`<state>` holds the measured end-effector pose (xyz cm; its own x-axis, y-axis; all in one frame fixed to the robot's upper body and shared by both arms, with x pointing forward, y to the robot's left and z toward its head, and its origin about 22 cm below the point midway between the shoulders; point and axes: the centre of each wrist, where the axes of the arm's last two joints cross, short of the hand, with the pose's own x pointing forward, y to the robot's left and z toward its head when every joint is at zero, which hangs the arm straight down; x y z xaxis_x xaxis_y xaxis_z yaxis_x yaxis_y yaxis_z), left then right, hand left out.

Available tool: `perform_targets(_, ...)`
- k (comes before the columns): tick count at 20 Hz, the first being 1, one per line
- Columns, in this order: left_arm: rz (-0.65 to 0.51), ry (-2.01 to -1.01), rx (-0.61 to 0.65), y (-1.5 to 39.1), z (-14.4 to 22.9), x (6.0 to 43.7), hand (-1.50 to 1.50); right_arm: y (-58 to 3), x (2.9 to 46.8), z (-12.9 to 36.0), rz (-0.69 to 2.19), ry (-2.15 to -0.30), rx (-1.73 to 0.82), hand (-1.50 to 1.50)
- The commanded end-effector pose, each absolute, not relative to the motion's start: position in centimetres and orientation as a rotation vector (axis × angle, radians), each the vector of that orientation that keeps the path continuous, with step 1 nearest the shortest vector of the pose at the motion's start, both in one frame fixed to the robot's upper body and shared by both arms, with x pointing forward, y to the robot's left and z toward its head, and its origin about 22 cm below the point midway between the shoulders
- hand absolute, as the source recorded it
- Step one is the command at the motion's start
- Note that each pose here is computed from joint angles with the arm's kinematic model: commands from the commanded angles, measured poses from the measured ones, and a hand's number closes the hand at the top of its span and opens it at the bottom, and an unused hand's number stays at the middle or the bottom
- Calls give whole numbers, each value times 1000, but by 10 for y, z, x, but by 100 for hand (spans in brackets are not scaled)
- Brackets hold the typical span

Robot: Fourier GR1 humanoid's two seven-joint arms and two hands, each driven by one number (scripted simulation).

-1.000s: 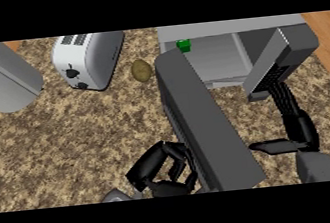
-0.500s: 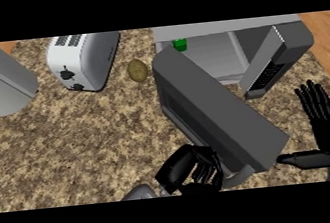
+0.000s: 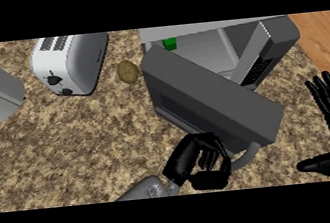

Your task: Pick up the milk, place it into the microwave and close the microwave

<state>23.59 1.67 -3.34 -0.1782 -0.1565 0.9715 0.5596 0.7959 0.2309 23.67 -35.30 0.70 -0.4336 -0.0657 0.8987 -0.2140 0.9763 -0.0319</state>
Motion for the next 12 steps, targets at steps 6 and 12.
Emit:
perform_targets(6, -522, -1779, -281, 0, 2, 269, 150, -343, 246, 42, 334, -2032, 405, -150)
perform_targets(12, -421, -1756, -217, -2, 21, 297, 150, -343, 250, 59, 379, -2034, 475, -150)
